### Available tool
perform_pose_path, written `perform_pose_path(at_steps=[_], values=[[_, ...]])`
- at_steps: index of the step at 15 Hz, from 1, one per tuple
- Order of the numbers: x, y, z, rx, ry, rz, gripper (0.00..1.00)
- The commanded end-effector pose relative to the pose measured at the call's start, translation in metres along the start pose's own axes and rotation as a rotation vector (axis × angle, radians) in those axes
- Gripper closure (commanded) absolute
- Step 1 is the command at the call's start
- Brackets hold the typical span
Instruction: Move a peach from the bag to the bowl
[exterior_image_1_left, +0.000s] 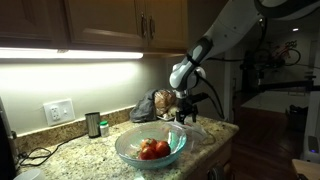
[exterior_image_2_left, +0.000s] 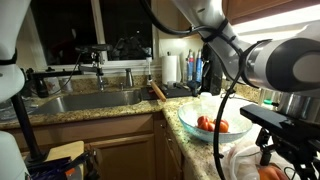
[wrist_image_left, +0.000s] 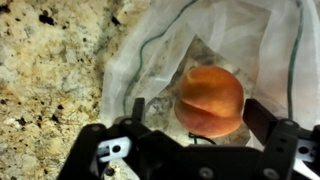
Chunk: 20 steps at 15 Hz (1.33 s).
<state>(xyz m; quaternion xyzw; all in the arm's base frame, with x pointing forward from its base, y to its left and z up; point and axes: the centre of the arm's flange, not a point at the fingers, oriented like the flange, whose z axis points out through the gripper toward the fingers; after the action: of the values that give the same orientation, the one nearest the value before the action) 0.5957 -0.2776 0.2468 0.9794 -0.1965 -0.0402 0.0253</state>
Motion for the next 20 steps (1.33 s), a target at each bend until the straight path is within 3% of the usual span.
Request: perform_pose_path(at_steps=[1,8,9,11,15,20], values=[[0.002,0.001,0.004,-0.006,0.012,0.019,0.0],[0.005,0.002,0.014,-0.004,0.001,0.017,0.03],[0.005,0.002,0.015,-0.005,0.002,0.016,0.26],[0.004,0.003,0.015,-0.005,0.002,0.018,0.3],[0.004,0.005,0.009,-0.008,0.009,0.019,0.56],[0.004,0.005,-0.001,-0.009,0.026,0.021,0.59]])
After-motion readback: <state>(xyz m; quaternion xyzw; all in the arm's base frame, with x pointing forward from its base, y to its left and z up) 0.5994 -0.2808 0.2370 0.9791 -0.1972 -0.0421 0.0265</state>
